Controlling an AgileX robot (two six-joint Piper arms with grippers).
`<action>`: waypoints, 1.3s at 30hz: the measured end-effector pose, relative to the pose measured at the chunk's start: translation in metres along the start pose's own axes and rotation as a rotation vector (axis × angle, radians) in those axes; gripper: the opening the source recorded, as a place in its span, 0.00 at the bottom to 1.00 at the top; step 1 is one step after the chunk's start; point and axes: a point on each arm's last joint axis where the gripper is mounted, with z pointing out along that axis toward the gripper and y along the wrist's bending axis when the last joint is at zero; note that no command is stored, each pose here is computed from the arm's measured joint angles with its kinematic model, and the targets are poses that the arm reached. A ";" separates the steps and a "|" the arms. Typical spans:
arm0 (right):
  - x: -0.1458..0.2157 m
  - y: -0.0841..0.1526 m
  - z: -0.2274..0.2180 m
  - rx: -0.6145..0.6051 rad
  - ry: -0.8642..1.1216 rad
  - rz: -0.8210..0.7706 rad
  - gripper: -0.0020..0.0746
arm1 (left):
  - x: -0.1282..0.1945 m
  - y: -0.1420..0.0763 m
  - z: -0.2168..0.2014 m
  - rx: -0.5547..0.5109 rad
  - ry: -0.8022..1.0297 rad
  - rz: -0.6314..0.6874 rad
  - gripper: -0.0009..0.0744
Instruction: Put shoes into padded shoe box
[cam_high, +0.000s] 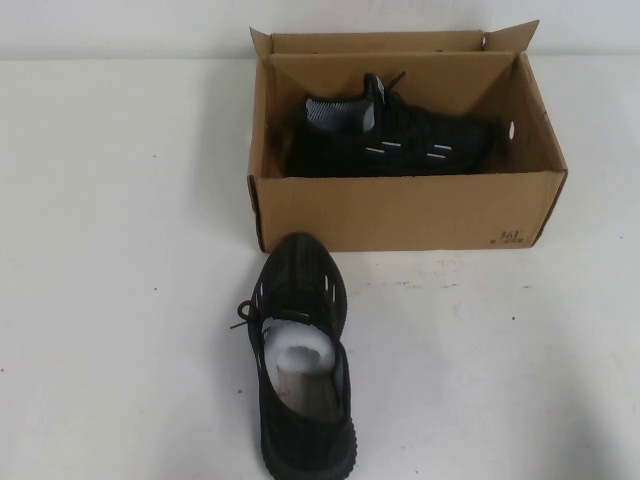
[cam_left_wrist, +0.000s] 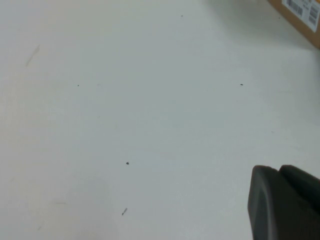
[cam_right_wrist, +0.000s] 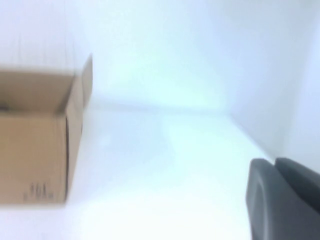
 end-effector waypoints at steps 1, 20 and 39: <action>-0.001 0.000 -0.002 0.000 -0.022 0.000 0.02 | 0.000 0.000 0.000 0.000 0.000 0.000 0.01; 0.012 -0.002 -0.002 0.010 0.123 -0.108 0.02 | 0.000 0.000 0.000 0.000 0.000 0.000 0.01; 0.035 0.006 -0.009 -0.123 0.381 -0.092 0.02 | 0.000 0.000 0.000 0.000 0.000 0.000 0.01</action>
